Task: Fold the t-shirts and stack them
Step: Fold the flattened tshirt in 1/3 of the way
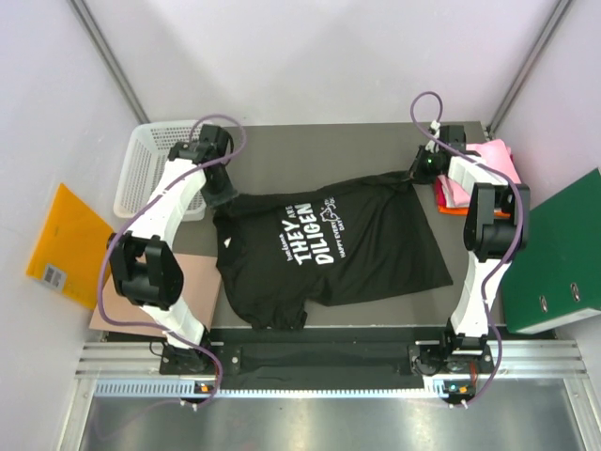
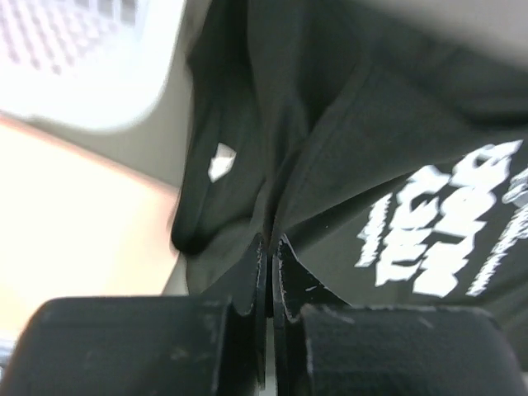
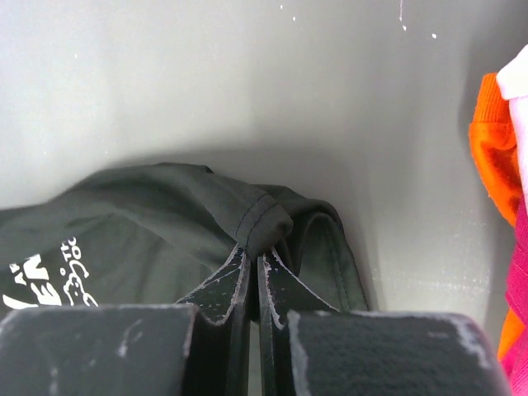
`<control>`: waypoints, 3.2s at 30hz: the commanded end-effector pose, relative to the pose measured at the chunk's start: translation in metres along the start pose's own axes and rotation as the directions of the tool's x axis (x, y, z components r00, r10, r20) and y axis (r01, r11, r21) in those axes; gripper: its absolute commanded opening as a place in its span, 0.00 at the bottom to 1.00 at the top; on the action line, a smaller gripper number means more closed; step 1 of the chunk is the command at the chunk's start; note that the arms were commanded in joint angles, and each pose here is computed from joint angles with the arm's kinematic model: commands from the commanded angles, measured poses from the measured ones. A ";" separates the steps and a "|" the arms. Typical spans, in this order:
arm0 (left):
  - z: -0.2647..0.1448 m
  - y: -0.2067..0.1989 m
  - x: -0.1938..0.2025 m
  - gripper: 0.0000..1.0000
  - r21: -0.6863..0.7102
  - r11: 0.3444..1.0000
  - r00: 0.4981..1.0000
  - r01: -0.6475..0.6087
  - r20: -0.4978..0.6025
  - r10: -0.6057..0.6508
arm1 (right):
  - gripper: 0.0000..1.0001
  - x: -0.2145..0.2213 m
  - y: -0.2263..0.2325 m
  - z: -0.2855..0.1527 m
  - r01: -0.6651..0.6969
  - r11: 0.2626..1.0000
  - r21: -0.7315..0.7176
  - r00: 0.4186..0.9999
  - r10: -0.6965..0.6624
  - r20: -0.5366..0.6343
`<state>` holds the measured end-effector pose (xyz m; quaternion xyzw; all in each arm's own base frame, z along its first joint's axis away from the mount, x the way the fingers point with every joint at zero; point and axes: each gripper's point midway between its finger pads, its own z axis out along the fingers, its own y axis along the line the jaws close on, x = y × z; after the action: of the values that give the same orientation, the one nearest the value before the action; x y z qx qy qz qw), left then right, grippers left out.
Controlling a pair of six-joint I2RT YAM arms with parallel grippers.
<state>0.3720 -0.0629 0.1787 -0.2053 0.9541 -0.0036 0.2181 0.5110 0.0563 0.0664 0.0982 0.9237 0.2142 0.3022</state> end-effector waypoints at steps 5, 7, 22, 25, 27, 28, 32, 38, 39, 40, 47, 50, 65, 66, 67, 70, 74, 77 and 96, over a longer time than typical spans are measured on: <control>-0.007 0.032 0.092 0.00 -0.058 0.997 0.985 0.046 -0.166 -0.055 | 0.00 -0.010 0.006 -0.013 0.027 0.999 -0.019 0.999 -0.026 0.035; -0.004 0.039 0.110 0.00 -0.083 0.995 0.977 0.050 -0.204 -0.066 | 0.00 -0.005 0.003 -0.009 0.017 1.000 -0.014 1.000 -0.017 0.021; 0.035 0.067 0.176 0.00 -0.277 0.960 0.913 0.036 -0.381 -0.144 | 0.01 0.035 -0.003 -0.053 0.003 0.999 0.053 0.998 0.000 -0.069; 0.031 0.063 0.165 0.00 -0.264 0.963 0.931 0.059 -0.334 -0.149 | 0.00 0.054 -0.012 -0.057 -0.003 0.997 0.078 0.995 0.010 -0.096; 0.025 0.059 0.155 0.00 -0.247 0.966 0.947 0.077 -0.285 -0.148 | 0.00 0.062 -0.013 -0.063 -0.002 0.997 0.078 0.995 0.010 -0.096; 0.023 0.059 0.152 0.00 -0.246 0.966 0.950 0.083 -0.273 -0.152 | 0.00 0.066 -0.015 -0.064 0.002 0.996 0.087 0.995 0.007 -0.098; 0.027 0.068 0.167 0.00 -0.284 0.956 0.938 0.070 -0.309 -0.160 | 0.04 0.093 -0.031 -0.063 -0.004 0.990 0.144 0.987 0.027 -0.157; 0.033 0.069 0.192 0.68 -0.318 0.948 0.913 0.000 -0.386 -0.129 | 1.00 0.103 -0.031 -0.071 0.014 0.989 0.145 0.976 0.018 -0.218; 0.029 0.068 0.190 0.90 -0.318 0.948 0.919 -0.013 -0.377 -0.114 | 1.00 0.098 -0.026 -0.075 0.018 0.991 0.130 0.980 0.009 -0.200; 0.026 0.063 0.186 0.99 -0.311 0.949 0.937 -0.048 -0.342 -0.065 | 0.99 0.089 -0.016 -0.079 0.022 0.995 0.095 0.986 -0.006 -0.164; 0.003 0.008 0.128 0.99 -0.096 0.995 0.994 0.006 -0.108 -0.017 | 1.00 0.068 0.004 -0.086 0.027 0.999 0.022 0.995 -0.024 -0.096; 0.012 0.005 0.122 0.99 -0.124 0.992 0.995 -0.012 -0.103 -0.001 | 1.00 0.065 0.006 -0.085 0.026 1.000 0.014 0.995 -0.025 -0.097; 0.074 0.002 0.110 0.76 -0.255 0.959 0.989 -0.125 -0.113 0.099 | 1.00 0.065 0.007 -0.088 0.024 1.000 0.017 0.995 -0.022 -0.094; 0.077 0.002 0.111 0.76 -0.260 0.957 0.989 -0.126 -0.114 0.099 | 1.00 0.064 0.007 -0.088 0.021 1.000 0.017 0.995 -0.020 -0.094; 0.080 0.004 0.112 0.75 -0.264 0.956 0.988 -0.129 -0.119 0.100 | 1.00 0.064 0.007 -0.089 0.024 1.000 0.016 0.996 -0.022 -0.091; 0.087 0.001 0.114 0.58 -0.262 0.956 0.986 -0.135 -0.126 0.105 | 1.00 0.064 0.007 -0.089 0.022 1.000 0.015 0.996 -0.021 -0.092; 0.081 -0.002 0.110 0.00 -0.249 0.961 0.989 -0.125 -0.114 0.099 | 1.00 0.066 0.007 -0.089 0.022 1.000 0.018 0.995 -0.020 -0.096; 0.064 -0.010 0.104 0.00 -0.191 0.975 0.991 -0.115 -0.085 0.100 | 1.00 0.068 0.006 -0.089 0.020 1.000 0.019 0.995 -0.018 -0.101; 0.018 0.026 0.192 0.88 -0.212 0.918 0.922 -0.335 -0.273 0.274 | 0.98 0.072 -0.016 -0.067 -0.015 0.995 0.102 0.990 0.029 -0.136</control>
<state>0.2268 -0.1218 0.0747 -0.0982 0.9874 0.0923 0.0833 0.3916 0.0491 0.0638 0.0995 0.9555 0.1864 0.2056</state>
